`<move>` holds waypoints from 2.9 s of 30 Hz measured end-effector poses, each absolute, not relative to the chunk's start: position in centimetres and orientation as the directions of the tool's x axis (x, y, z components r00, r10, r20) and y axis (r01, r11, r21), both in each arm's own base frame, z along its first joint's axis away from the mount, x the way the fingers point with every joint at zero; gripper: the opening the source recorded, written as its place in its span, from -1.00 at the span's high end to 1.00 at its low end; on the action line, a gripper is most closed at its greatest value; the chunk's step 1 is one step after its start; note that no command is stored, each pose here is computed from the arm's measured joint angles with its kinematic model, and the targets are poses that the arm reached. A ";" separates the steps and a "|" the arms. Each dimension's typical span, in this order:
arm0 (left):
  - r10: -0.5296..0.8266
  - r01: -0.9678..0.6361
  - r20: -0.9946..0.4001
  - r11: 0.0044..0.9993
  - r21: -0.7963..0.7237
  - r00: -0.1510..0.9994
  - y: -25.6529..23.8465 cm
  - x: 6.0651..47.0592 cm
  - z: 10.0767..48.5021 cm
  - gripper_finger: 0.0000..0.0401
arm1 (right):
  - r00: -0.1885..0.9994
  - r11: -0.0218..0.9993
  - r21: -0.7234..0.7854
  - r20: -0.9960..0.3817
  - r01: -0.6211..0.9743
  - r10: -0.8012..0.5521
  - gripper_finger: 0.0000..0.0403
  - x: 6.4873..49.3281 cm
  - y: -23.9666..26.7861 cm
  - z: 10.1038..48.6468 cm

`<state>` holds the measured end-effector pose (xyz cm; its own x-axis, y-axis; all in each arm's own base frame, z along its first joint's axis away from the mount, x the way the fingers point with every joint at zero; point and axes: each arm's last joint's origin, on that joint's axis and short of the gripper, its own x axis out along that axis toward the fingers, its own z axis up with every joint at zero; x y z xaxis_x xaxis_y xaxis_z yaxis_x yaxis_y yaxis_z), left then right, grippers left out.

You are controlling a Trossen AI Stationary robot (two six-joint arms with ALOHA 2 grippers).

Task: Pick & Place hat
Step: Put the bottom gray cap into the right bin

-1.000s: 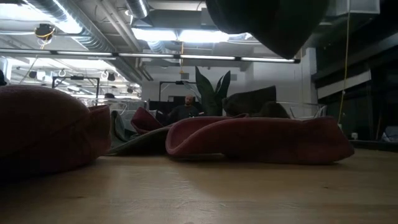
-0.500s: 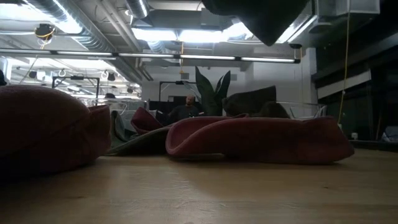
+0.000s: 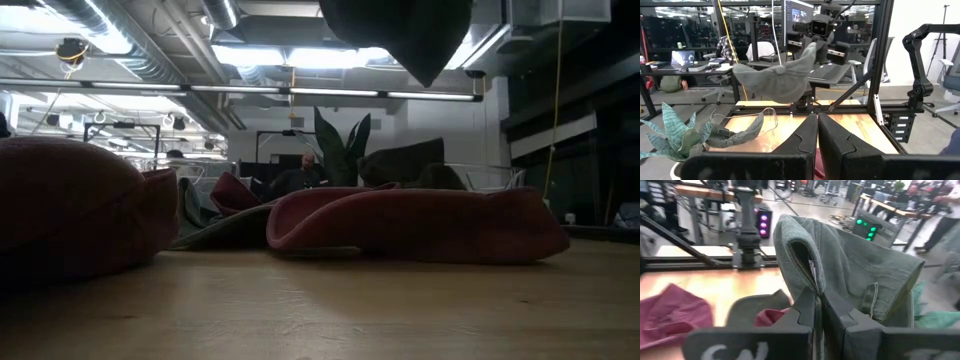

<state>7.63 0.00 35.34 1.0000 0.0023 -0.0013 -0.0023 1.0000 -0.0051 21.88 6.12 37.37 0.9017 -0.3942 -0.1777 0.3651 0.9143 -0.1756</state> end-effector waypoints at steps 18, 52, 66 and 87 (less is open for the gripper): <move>0.002 -0.002 -0.001 1.000 -0.005 1.000 0.0 7.6 35.3 0.94 | 0.811 0.800 -0.391 -0.188 0.456 -0.554 0.91 22.6 2.0 37.3; 0.003 -0.003 -0.001 1.000 -0.005 1.000 0.0 7.6 35.3 0.95 | 0.736 0.763 -0.588 -0.385 0.269 -0.556 0.92 19.2 -5.2 36.6; 0.002 -0.002 -0.001 1.000 -0.005 1.000 0.0 7.6 35.3 0.96 | 0.721 0.764 -0.593 -0.411 0.253 -0.558 0.92 17.9 -6.8 32.8; 0.002 -0.002 -0.001 1.000 -0.005 1.000 0.0 7.6 35.3 0.94 | 0.742 0.777 -0.575 -0.398 0.256 -0.540 0.91 17.1 -7.8 26.5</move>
<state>7.63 0.00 35.34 1.0000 0.0023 -0.0011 -0.0023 1.0000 -0.0050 17.07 -7.82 26.50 0.7420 -0.5395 -0.3980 0.2562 0.7767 -0.5754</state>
